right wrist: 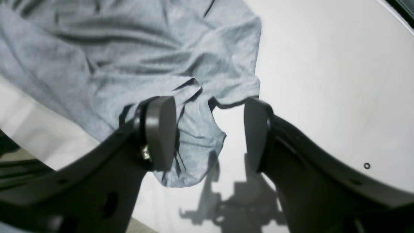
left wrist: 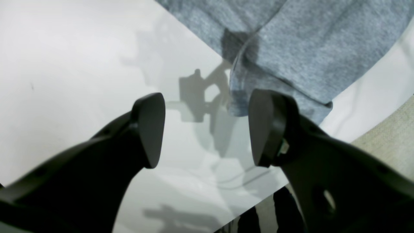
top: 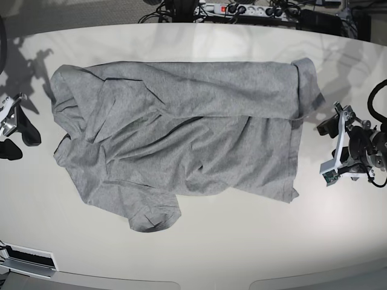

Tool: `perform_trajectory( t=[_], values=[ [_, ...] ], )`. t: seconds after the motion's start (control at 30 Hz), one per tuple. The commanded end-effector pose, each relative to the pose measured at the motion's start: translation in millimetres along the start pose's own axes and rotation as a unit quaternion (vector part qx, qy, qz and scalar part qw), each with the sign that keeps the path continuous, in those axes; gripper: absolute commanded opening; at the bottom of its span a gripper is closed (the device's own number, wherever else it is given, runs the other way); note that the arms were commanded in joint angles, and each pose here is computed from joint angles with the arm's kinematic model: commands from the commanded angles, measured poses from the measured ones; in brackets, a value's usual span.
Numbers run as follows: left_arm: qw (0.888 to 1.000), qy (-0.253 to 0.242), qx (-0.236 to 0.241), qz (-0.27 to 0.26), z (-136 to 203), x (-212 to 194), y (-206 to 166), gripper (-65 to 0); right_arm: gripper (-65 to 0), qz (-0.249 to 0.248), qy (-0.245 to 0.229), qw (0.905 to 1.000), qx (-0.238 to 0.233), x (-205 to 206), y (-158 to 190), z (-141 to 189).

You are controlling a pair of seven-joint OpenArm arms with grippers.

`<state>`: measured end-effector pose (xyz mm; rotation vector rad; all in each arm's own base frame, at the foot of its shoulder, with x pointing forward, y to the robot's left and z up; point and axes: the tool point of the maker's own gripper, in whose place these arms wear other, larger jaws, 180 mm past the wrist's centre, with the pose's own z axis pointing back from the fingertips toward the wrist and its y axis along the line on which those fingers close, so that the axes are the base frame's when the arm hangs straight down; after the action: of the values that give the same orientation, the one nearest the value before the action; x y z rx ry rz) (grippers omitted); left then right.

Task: Layout the t-shirt on the table in an organized manner, then fold the t-shirt properly
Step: 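Reach the right gripper to the folded edge corner and grasp it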

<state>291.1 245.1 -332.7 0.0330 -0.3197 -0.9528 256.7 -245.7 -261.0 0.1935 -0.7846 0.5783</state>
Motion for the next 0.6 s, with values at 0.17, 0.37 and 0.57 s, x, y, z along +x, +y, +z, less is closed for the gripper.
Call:
perform_trajectory(
  t=[0.17,0.37,0.57],
  values=[
    [1.000,0.011,-0.015,0.013,3.2,-9.7,-1.2,-24.9,-29.9,-0.016,0.051,0.9973,0.050,-28.2,26.8,-2.2],
    [0.998,0.054,-0.031,0.028,-14.4,-43.3,-18.3,-24.9,-29.8,-0.090,0.061,0.9918,0.068,-72.3,49.6,-20.0],
    [0.994,0.066,0.000,0.086,-12.7,-62.7,11.4,-24.9,-25.6,-0.202,0.054,0.9759,0.061,-110.9,39.9,-44.0]
  ],
)
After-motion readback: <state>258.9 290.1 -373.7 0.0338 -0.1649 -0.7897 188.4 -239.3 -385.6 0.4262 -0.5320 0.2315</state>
